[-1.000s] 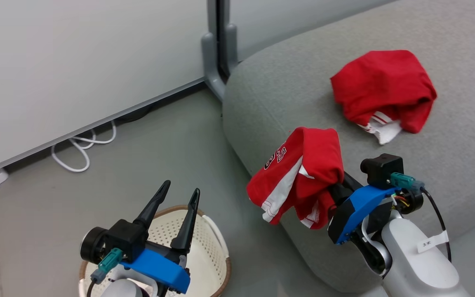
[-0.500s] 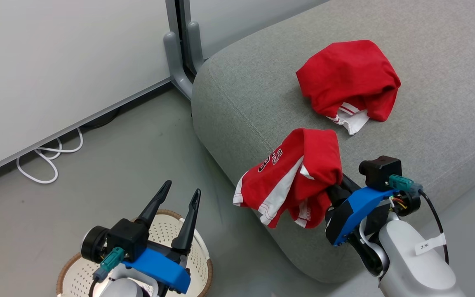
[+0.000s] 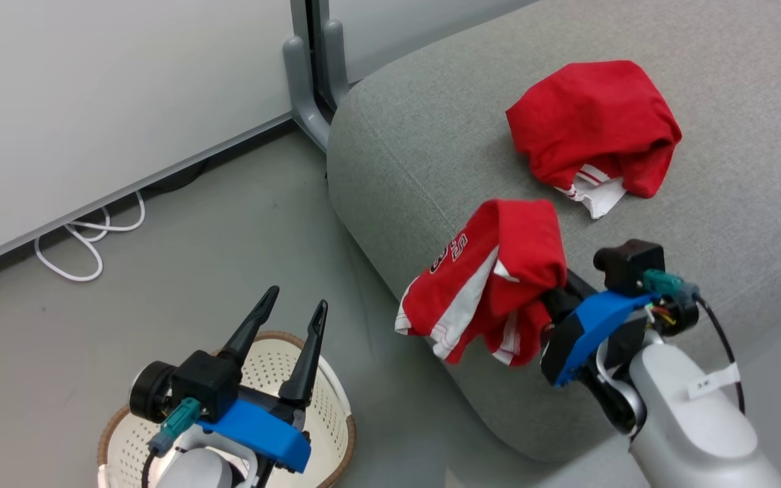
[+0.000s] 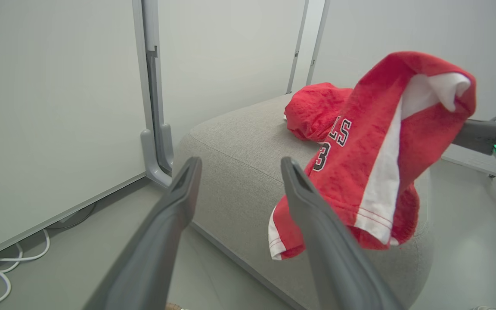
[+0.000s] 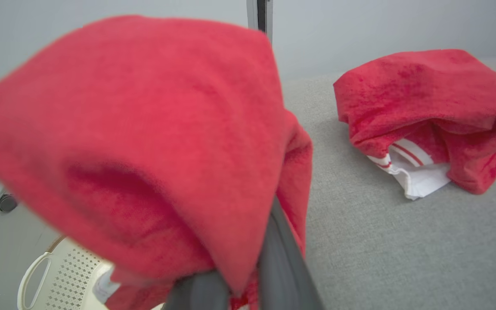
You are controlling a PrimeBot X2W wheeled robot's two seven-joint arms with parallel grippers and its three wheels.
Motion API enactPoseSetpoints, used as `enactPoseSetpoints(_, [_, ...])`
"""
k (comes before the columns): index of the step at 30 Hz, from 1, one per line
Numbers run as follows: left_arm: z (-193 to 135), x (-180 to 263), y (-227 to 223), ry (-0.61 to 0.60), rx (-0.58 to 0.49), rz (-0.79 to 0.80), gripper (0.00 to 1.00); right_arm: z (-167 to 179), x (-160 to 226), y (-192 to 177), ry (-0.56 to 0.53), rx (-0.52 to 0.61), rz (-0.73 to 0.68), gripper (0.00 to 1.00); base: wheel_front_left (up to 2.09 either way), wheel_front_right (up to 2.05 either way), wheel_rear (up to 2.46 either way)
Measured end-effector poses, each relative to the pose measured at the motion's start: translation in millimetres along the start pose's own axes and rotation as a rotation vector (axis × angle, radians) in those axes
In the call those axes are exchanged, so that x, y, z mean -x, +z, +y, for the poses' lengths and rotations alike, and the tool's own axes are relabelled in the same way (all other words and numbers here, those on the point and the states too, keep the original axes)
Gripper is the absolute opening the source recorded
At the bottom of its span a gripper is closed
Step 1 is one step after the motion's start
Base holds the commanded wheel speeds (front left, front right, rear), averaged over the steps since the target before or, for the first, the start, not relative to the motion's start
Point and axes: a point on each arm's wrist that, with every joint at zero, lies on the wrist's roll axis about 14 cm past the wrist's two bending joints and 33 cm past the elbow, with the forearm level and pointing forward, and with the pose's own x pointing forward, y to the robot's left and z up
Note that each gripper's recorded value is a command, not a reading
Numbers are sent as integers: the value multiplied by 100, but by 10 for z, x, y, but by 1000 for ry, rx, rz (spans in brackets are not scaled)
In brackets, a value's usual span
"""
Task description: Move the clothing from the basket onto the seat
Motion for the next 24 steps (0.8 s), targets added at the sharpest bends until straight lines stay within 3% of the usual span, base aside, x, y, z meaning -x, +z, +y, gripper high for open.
enactPoseSetpoints(7, [101,-28,-76,5,18,4,100,-305,-369,576,-33,125,-46,0,0,0,0])
enactPoseSetpoints(17, [509,-147,-190,5,-2,-3,100,-1051,-954,1648,-214,135,-204,0,0,0,0])
enactPoseSetpoints(24, [768,-210,-399,-6,0,5,100,-1438,-1317,1933,-319,138,-274,0,0,0,0])
